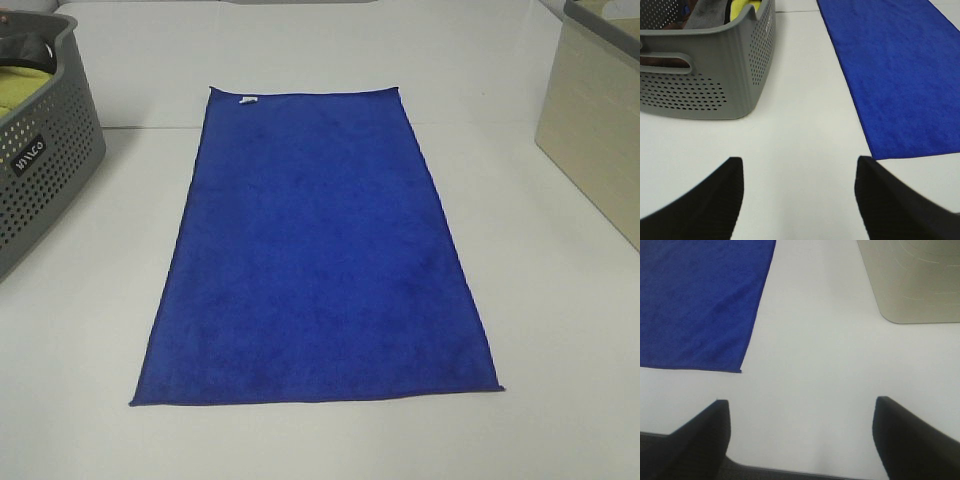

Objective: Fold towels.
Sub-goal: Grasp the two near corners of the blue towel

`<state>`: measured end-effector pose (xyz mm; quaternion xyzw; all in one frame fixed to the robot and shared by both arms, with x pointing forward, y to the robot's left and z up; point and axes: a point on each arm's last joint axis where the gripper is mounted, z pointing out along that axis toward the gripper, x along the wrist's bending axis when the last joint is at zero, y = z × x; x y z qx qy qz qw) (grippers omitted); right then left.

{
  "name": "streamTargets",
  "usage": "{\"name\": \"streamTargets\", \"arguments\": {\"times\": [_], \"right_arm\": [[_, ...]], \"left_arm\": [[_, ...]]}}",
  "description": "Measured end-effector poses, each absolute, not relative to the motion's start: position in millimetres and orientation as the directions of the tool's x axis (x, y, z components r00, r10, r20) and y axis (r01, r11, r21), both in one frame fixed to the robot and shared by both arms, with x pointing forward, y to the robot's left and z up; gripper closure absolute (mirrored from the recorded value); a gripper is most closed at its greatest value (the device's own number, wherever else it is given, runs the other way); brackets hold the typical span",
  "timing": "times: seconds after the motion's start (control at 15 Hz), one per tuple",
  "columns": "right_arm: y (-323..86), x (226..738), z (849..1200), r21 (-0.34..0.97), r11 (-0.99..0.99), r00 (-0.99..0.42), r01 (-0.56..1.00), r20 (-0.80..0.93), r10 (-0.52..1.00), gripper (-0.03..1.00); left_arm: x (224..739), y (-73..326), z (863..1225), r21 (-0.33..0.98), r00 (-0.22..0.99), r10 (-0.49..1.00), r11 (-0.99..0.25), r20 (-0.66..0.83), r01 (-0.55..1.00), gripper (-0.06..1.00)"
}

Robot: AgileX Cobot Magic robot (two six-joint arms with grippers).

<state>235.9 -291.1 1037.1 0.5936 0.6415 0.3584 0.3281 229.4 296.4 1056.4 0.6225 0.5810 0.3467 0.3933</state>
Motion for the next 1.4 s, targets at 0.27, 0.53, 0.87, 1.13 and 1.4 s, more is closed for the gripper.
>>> {"name": "streamTargets", "arguments": {"times": [0.27,0.53,0.87,1.13,1.4], "right_arm": [[-291.1,235.9,1037.1,0.849,0.038,-0.080,0.526,0.005,0.997,0.20],[-291.1,235.9,1037.1,0.849,0.038,-0.080,0.526,0.005,0.997,0.20],[-291.1,235.9,1037.1,0.849,0.038,-0.080,0.526,0.005,0.997,0.20],[-291.1,235.9,1037.1,0.849,0.038,-0.080,0.526,0.005,0.997,0.20],[-291.1,235.9,1037.1,0.849,0.038,-0.080,0.526,0.005,0.997,0.20]], "left_arm": [[229.4,296.4,1056.4,0.893,0.084,0.996,-0.015,-0.025,0.451,0.33],[229.4,296.4,1056.4,0.893,0.084,0.996,-0.015,-0.025,0.451,0.33],[229.4,296.4,1056.4,0.893,0.084,0.996,-0.015,-0.025,0.451,0.33],[229.4,296.4,1056.4,0.893,0.084,0.996,-0.015,-0.025,0.451,0.33],[229.4,296.4,1056.4,0.893,0.084,0.996,-0.015,-0.025,0.451,0.33]]}}
